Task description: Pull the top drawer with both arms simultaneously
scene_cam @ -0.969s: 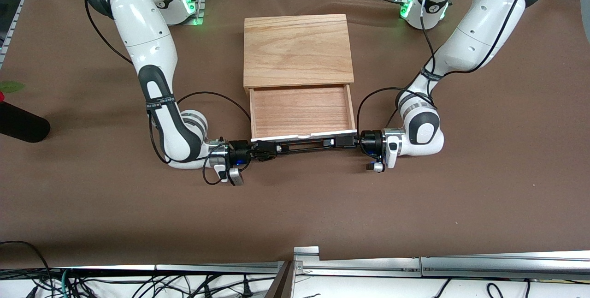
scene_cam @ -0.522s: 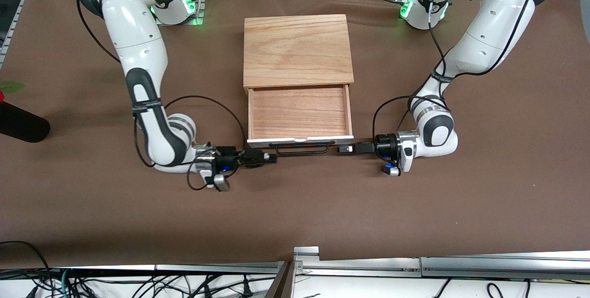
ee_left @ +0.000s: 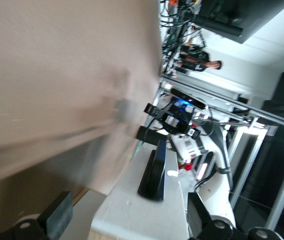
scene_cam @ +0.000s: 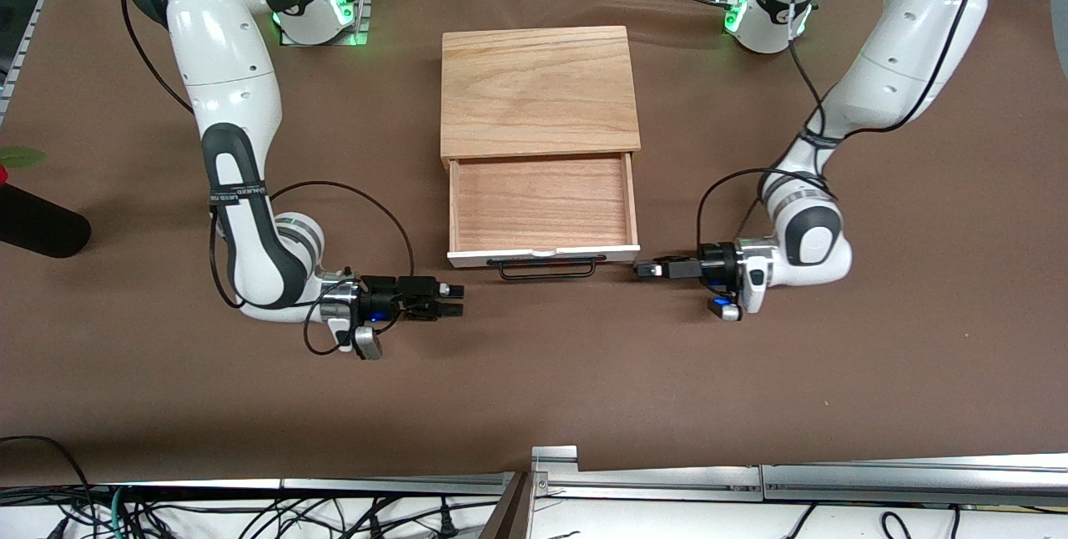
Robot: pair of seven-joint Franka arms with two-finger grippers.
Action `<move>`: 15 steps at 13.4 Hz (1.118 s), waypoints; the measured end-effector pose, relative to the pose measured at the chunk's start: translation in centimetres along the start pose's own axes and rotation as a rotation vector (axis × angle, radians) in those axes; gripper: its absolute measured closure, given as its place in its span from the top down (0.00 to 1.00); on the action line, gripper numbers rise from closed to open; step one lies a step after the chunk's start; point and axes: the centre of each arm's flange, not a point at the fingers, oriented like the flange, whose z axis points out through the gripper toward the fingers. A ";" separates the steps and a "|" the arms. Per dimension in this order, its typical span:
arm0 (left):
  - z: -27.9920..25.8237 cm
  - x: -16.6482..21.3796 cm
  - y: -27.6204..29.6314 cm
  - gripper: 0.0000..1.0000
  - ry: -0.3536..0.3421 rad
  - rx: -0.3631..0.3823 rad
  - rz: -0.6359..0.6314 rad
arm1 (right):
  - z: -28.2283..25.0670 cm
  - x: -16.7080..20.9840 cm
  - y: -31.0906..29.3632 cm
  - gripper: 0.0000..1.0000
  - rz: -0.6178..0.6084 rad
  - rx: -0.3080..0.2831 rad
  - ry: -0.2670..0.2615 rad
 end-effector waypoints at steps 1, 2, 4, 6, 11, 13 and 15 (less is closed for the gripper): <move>-2.3 0.1 1.1 1.00 -0.003 0.052 0.003 | -1.4 0.4 -0.2 1.00 -0.023 -0.048 -0.020; -4.9 0.2 2.1 1.00 0.000 0.112 0.013 | -2.9 0.8 -0.6 1.00 -0.043 -0.100 -0.043; -10.0 -0.8 4.1 1.00 0.012 0.223 0.039 | -6.0 1.6 -1.8 1.00 -0.052 -0.219 -0.103; -13.3 -3.3 6.0 1.00 0.019 0.322 0.047 | -7.9 2.2 -4.0 1.00 -0.056 -0.326 -0.163; -17.3 -10.9 17.2 1.00 0.042 0.769 0.085 | -10.9 4.3 -9.6 1.00 0.046 -0.642 -0.261; -18.8 -13.9 20.9 1.00 0.060 0.938 0.160 | -11.3 5.0 -11.9 1.00 0.116 -0.746 -0.268; -20.1 -16.3 23.3 1.00 0.064 1.085 0.216 | -11.6 5.6 -13.5 1.00 0.194 -0.845 -0.240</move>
